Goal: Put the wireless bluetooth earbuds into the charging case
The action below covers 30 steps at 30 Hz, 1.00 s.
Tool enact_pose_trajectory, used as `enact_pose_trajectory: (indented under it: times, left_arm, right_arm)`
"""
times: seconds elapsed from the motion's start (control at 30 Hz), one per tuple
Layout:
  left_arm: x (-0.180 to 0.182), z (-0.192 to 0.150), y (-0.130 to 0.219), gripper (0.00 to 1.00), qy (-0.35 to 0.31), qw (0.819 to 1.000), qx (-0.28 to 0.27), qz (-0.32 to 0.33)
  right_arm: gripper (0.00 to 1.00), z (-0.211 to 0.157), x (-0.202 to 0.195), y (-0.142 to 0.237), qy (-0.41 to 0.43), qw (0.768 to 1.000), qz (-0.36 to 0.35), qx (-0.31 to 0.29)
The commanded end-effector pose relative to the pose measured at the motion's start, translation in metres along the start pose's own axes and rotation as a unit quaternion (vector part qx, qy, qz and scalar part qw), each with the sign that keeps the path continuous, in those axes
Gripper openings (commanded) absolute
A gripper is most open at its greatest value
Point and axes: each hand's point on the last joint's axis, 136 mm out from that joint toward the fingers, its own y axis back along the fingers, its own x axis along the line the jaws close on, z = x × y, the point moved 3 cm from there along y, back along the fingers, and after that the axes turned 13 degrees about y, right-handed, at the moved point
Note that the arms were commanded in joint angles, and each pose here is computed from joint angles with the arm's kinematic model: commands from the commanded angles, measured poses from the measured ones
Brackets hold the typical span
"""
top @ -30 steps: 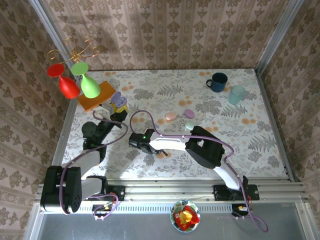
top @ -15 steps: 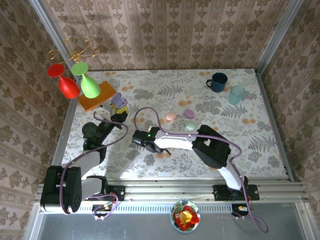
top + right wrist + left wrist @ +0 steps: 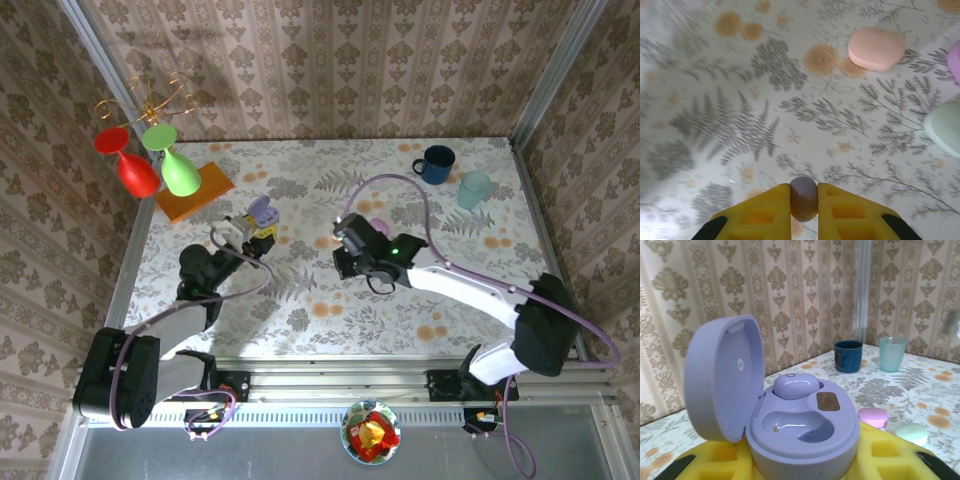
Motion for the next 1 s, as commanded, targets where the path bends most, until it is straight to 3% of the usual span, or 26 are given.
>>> enact_pose_trajectory:
  times: [0.0, 0.27, 0.4, 0.97]
  left_arm:
    - [-0.016, 0.001, -0.003, 0.32, -0.035, 0.999, -0.004, -0.031]
    - [-0.044, -0.013, -0.015, 0.32, -0.065, 0.995, 0.015, -0.08]
    - [-0.059, -0.015, -0.024, 0.32, -0.07, 0.992, 0.009, -0.107]
    - [-0.088, -0.009, -0.044, 0.31, -0.077, 0.981, -0.006, -0.178]
  right_arm:
    - [0.18, 0.027, 0.025, 0.025, -0.048, 0.988, 0.13, -0.065]
    - [0.18, 0.064, 0.037, 0.077, -0.071, 0.957, 0.239, -0.148]
    - [0.18, 0.077, 0.046, 0.087, -0.067, 0.946, 0.273, -0.162]
    - [0.18, 0.093, 0.049, 0.071, -0.058, 0.951, 0.258, -0.162]
